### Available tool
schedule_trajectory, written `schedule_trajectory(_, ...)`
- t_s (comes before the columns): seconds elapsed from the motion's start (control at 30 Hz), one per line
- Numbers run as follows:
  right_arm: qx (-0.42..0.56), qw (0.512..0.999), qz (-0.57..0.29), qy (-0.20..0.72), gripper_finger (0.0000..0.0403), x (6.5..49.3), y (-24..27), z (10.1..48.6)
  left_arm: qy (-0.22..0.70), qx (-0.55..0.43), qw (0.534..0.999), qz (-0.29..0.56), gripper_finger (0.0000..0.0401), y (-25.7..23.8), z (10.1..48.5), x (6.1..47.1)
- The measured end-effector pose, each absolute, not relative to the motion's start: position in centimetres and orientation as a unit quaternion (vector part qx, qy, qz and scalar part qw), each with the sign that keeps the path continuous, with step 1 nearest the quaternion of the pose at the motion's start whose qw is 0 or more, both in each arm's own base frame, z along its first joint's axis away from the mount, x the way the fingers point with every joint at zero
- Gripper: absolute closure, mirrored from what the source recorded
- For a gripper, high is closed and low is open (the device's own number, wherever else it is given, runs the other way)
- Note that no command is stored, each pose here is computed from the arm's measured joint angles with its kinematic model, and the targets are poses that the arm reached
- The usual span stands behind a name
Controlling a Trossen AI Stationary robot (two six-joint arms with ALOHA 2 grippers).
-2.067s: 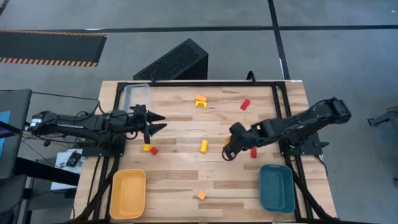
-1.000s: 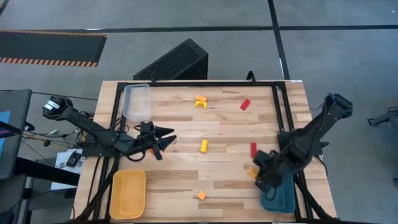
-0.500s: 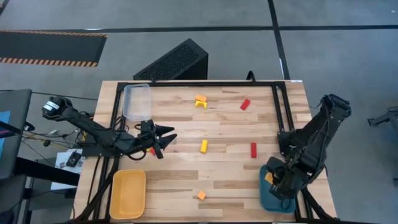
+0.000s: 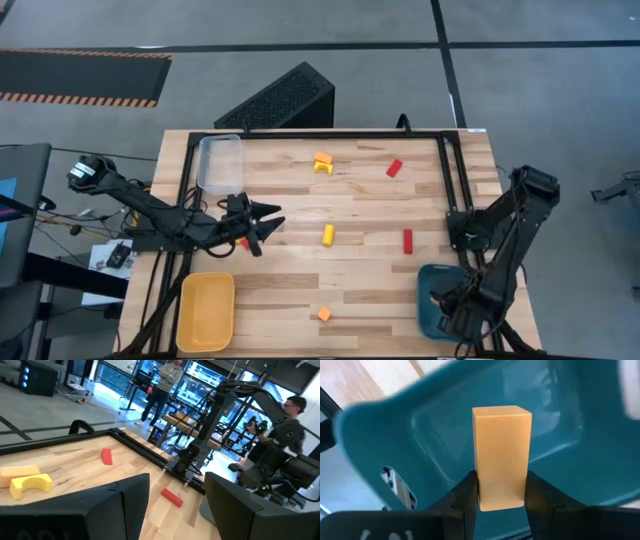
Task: Sort & place blocks by color
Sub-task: Put the top right orange block in the dark green bin, then put the top orange block in the dark green bin
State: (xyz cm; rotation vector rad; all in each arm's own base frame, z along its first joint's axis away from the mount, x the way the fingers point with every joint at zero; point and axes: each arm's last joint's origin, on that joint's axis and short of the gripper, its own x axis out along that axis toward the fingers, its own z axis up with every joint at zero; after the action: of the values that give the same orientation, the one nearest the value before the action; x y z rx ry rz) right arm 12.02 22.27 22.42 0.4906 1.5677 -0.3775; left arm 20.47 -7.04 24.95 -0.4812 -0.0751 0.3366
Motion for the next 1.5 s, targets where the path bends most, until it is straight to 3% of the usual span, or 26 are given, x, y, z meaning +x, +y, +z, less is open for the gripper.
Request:
schedule_trajectory(0.73,0.194,0.665,-0.153,0.705,0.0262,11.1,19.9,16.4,-0.031,-0.235,0.958,0.160,0.0218,-7.3,24.8,20.4)
schedule_trajectory(0.83,0.166,0.673,-0.125,0.710,0.0247,10.9,19.9,16.2,-0.029,-0.227,0.960,0.160,0.0218,-7.3,24.8,20.4)
schedule_trajectory(0.97,0.144,0.676,-0.100,0.716,0.0194,10.9,19.9,16.2,-0.026,-0.222,0.960,0.169,0.0218,-7.2,24.7,20.4)
schedule_trajectory(1.13,0.151,0.665,-0.139,0.718,0.0138,11.2,19.7,17.2,-0.027,-0.210,0.958,0.193,0.0218,-7.1,24.7,20.3)
schedule_trajectory(1.5,0.222,0.744,-0.174,0.605,0.0134,11.0,17.9,22.5,-0.046,-0.209,0.955,0.206,0.0218,-6.5,25.5,19.8)
